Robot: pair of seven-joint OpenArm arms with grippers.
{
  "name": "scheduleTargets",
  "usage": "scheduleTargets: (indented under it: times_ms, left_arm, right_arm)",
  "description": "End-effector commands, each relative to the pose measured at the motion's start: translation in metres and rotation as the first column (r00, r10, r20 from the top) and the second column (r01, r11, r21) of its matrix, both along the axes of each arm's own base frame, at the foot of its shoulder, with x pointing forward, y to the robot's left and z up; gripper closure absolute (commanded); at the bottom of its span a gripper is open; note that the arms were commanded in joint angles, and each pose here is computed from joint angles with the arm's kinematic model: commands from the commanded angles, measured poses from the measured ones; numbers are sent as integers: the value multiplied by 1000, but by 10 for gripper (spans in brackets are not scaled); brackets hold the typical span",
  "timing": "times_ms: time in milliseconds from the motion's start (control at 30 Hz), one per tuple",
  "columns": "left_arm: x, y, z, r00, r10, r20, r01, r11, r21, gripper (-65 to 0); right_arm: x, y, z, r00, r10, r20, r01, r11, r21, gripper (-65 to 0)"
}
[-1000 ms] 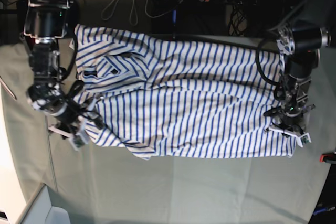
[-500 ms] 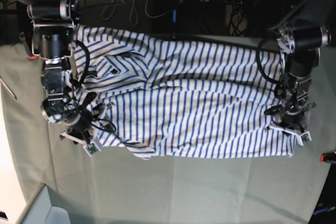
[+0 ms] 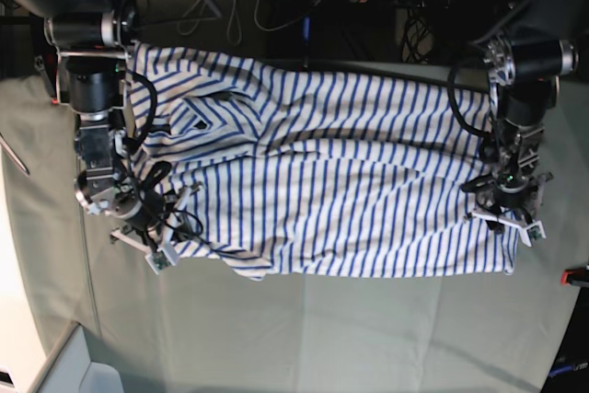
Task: Layout the t-shirt on the table in an organized manner, then fold the t-shirt properly
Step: 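Fold the grasped hem edge over toward the collar with both grippers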
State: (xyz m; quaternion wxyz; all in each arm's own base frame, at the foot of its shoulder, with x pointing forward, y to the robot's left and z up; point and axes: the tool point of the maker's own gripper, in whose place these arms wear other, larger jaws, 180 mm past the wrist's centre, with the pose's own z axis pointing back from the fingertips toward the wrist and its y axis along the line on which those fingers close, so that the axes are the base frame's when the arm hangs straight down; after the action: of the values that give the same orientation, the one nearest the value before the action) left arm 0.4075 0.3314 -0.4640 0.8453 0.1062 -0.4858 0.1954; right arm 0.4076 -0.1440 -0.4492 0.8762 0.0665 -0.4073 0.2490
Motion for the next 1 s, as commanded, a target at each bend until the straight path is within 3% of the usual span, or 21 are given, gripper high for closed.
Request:
scheduleTargets:
  times_ms: [0, 200, 367, 567, 733, 767, 967]
  left_arm:
    - [8, 5, 10, 1000, 1, 17, -1, 1000, 10, -256]
    - [8, 5, 10, 1000, 1, 15, -1, 1000, 10, -257]
    - [2, 5, 4, 1000, 1, 1, -1, 1000, 10, -257]
    - [5, 13, 12, 1000, 21, 21, -21, 1000, 14, -257]
    - [14, 13, 20, 999, 17, 35, -18, 1000, 19, -258]
    - [14, 13, 20, 999, 17, 35, -18, 1000, 19, -258]
    - [16, 13, 22, 999, 23, 45, -24, 1000, 13, -258]
  right_arm:
    - [23, -7, 27, 996, -26, 88, 25, 1000, 2, -6]
    - [35, -36, 54, 972, -121, 200, 132, 990, -46, 0]
    - [30, -67, 90, 921, -248, 301, 255, 967, 17, 0]
    - [9, -77, 88, 915, -268, 302, 271, 962, 33, 0]
    - [-11, -117, 109, 816, -468, 339, 431, 884, 181, 0]
    - [-16, -118, 105, 808, -488, 329, 449, 873, 192, 0]
    - [-41, -113, 78, 822, -501, 271, 465, 865, 190, 0]
